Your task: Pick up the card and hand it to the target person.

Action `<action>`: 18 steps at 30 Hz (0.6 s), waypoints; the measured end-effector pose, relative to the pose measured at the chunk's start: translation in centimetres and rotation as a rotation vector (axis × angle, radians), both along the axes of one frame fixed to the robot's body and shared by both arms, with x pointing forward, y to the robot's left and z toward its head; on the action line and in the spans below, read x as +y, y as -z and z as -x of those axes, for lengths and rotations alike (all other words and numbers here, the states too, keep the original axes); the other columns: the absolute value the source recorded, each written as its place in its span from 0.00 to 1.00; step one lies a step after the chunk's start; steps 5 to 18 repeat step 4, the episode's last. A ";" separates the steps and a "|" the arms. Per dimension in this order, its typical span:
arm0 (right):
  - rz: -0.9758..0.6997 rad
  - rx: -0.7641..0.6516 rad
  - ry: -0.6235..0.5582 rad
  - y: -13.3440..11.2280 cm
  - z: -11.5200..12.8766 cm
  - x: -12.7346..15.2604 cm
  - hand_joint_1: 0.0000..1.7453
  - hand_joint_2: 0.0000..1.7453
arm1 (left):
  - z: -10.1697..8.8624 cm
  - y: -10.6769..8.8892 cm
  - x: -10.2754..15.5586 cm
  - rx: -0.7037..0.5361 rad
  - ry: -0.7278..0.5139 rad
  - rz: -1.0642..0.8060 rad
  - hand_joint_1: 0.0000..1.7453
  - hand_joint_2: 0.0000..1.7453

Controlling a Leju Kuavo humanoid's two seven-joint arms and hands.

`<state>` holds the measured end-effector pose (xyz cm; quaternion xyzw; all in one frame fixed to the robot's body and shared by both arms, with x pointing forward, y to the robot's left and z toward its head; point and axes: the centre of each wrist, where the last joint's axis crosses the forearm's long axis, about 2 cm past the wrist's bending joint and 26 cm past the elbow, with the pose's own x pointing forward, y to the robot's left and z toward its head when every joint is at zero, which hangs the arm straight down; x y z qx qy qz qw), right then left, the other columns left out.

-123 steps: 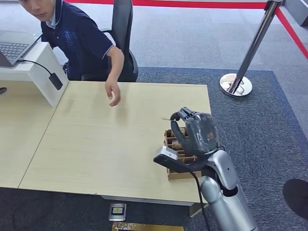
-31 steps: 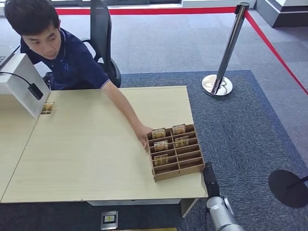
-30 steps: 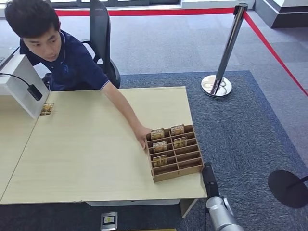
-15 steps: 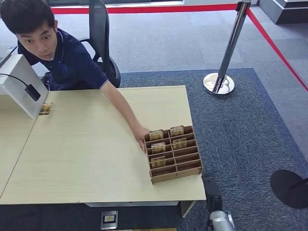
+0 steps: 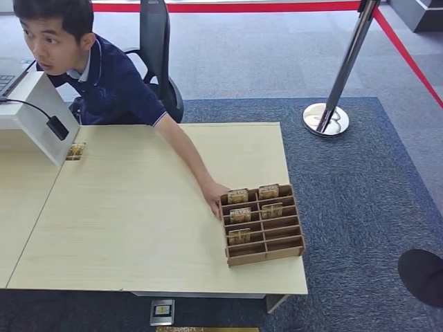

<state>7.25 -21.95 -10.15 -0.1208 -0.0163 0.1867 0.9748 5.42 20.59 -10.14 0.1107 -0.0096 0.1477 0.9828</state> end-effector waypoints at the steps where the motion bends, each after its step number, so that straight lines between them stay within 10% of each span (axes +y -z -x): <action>1: 0.001 0.003 0.004 0.0 0.1 0.0 0.00 0.00 | 0.0 0.0 0.1 -0.002 0.004 0.001 0.00 1.00; 18: 0.003 0.007 0.015 0.1 0.3 -0.1 0.00 0.00 | 0.0 0.1 0.3 -0.006 0.014 0.004 0.00 1.00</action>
